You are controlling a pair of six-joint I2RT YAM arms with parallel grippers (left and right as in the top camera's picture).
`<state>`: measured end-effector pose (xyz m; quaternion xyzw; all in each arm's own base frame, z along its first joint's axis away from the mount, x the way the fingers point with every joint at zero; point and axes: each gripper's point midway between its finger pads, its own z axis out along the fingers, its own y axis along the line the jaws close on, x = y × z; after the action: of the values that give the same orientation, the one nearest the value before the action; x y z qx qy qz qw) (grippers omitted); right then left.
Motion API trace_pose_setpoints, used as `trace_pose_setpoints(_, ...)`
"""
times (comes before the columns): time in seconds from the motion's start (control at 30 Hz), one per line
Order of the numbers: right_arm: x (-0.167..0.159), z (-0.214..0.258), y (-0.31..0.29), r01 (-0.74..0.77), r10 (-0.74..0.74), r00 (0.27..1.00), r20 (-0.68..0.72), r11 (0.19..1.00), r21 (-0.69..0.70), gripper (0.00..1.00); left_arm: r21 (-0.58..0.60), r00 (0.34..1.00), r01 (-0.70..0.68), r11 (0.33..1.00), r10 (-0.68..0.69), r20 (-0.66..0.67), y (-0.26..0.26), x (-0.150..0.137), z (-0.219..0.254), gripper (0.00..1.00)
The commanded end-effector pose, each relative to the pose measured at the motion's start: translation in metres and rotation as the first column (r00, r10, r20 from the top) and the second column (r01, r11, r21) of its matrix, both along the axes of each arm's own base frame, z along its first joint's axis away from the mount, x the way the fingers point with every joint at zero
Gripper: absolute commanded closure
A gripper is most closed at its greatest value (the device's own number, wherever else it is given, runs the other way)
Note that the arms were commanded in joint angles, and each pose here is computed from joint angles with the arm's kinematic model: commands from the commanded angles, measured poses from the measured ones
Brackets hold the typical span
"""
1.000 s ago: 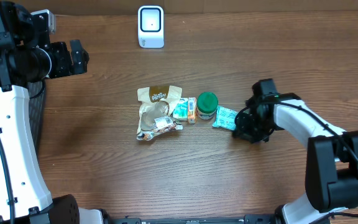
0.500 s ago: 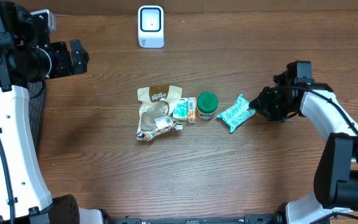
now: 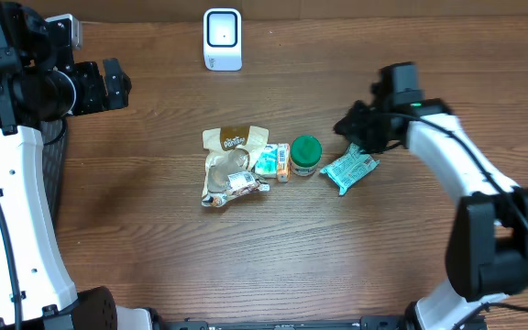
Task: Scan the item barcode
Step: 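Lower the wipes pack to the right of the jar and release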
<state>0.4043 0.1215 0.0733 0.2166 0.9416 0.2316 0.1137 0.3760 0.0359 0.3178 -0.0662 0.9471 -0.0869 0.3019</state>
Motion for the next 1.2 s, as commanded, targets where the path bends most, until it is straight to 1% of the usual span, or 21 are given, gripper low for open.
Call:
trace_pose_setpoints(0.0, -0.001, -0.020, 0.007, 0.137, -0.141, 0.988, -0.063, 0.988, -0.070, 0.75, -0.013, 1.000, -0.010, 1.000, 0.010, 0.007, 0.000, 0.000, 0.003, 0.00)
trace_pose_setpoints(0.13, -0.010, -0.027, 0.014, 0.135, -0.144, 0.985, -0.097, 0.986, -0.096, 0.75, -0.013, 1.000, -0.010, 1.000, 0.010, 0.007, 0.000, 0.000, 0.003, 0.00)
trace_pose_setpoints(0.4, -0.035, -0.038, 0.009, 0.118, -0.144, 0.972, -0.188, 0.983, -0.142, 0.74, -0.013, 1.000, -0.009, 1.000, 0.009, 0.007, 0.000, 0.000, 0.003, 0.00)
trace_pose_setpoints(0.5, -0.050, -0.045, 0.018, 0.055, -0.084, 0.972, -0.220, 0.990, -0.133, 0.74, -0.013, 1.000, -0.010, 1.000, 0.010, 0.007, 0.000, 0.000, 0.003, 0.01)
trace_pose_setpoints(0.6, -0.065, -0.048, 0.015, -0.016, -0.027, 0.964, -0.264, 0.987, -0.158, 0.74, -0.013, 1.000, -0.010, 1.000, 0.010, 0.006, 0.000, 0.000, 0.003, 0.01)
trace_pose_setpoints(0.8, -0.087, -0.051, -0.023, -0.102, 0.012, 0.937, -0.349, 0.965, -0.241, 0.73, -0.013, 1.000, -0.010, 1.000, 0.010, 0.006, 0.000, 0.000, 0.003, 0.01)
trace_pose_setpoints(0.9, -0.086, -0.049, -0.045, -0.125, 0.022, 0.935, -0.354, 0.955, -0.271, 0.73, -0.013, 1.000, -0.010, 1.000, 0.010, 0.007, 0.000, 0.001, 0.003, 0.00)
trace_pose_setpoints(0.93, -0.081, -0.048, -0.053, -0.139, 0.041, 0.939, -0.341, 0.953, -0.268, 0.68, -0.013, 1.000, -0.010, 1.000, 0.010, 0.007, 0.000, 0.000, 0.003, 0.00)
trace_pose_setpoints(0.97, -0.075, -0.044, -0.059, -0.148, 0.057, 0.945, -0.322, 0.952, -0.268, 0.66, -0.013, 1.000, -0.010, 1.000, 0.010, 0.007, 0.000, 0.000, 0.003, 0.00)
trace_pose_setpoints(1.03, -0.065, -0.037, -0.064, -0.144, 0.063, 0.954, -0.295, 0.954, -0.261, 0.64, -0.013, 1.000, -0.010, 1.000, 0.010, 0.006, 0.000, 0.000, 0.003, 0.01)
trace_pose_setpoints(1.07, -0.048, -0.020, -0.067, -0.140, 0.083, 0.966, -0.244, 0.964, -0.226, 0.60, -0.013, 1.000, -0.010, 1.000, 0.010, 0.006, 0.000, 0.000, 0.003, 0.01)
trace_pose_setpoints(1.17, -0.032, 0.008, -0.072, -0.114, 0.080, 0.977, -0.196, 0.979, -0.170, 0.59, -0.013, 1.000, -0.010, 1.000, 0.010, 0.007, 0.000, 0.000, 0.003, 0.00)
